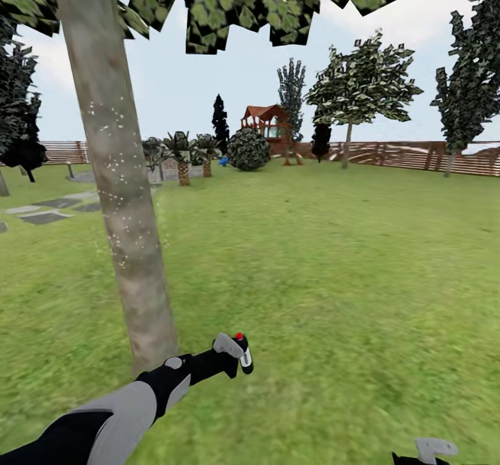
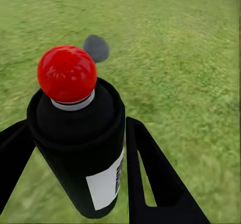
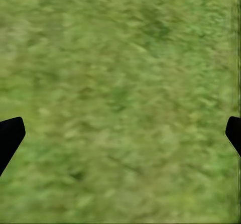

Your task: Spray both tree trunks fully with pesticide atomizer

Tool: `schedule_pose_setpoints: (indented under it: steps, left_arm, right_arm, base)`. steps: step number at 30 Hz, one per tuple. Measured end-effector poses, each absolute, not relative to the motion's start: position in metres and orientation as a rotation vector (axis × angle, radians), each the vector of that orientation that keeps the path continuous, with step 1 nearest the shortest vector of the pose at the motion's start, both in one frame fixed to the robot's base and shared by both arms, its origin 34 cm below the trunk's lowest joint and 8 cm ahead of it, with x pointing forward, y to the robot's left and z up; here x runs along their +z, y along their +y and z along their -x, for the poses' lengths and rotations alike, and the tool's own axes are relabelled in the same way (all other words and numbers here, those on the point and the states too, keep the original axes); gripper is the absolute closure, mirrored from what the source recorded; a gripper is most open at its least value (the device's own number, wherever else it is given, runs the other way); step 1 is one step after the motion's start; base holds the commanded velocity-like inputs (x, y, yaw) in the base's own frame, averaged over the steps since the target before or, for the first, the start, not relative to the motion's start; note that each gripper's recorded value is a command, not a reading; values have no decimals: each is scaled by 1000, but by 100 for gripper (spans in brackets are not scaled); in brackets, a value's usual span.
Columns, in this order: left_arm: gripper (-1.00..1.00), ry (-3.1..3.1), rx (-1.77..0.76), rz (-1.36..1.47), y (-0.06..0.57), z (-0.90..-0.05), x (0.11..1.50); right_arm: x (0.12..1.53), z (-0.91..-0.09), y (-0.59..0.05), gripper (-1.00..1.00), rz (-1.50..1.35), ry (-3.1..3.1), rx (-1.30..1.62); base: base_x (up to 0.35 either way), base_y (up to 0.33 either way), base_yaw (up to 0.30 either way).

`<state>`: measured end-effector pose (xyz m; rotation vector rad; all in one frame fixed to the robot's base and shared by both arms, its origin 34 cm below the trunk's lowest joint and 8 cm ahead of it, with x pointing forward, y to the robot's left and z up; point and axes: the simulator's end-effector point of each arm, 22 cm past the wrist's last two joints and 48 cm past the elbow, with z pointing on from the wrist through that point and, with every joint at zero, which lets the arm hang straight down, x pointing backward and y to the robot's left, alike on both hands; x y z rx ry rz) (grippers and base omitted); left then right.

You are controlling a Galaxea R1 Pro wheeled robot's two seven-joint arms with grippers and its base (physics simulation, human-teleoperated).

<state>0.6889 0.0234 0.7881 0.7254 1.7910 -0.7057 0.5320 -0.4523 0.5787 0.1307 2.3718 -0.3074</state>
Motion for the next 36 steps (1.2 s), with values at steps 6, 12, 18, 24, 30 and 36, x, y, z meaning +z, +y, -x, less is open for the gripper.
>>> schedule_pose_setpoints:
  steps: [6,12,18,24,30,36]
  left_arm:
    - [100,1780,-730,-733,7,-685,791]
    - [100,1778,-735,-734,3,-684,792]
    - [100,1778,-736,-735,3,-683,792]
    - [100,1778,-736,-734,3,-683,792]
    - [100,1779,-736,-734,3,-683,792]
    - [100,1796,-670,-686,13,-695,790]
  right_arm:
    - [578,-531,-452,-100,-131,2375,-307]
    - [574,-526,-452,-100,-129,2383,-307]
    - [572,-522,-452,-100,-128,2389,-307]
    - [572,-521,-452,-100,-128,2389,-307]
    - [572,-521,-452,-100,-128,2389,-307]
    - [572,-521,-452,-100,-128,2389,-308]
  base:
    - [246,-275,-87]
    - [257,-265,-77]
    - [261,-262,-264]
    - [262,-261,-287]
    - [271,-252,-243]
    - [316,-162,-21]
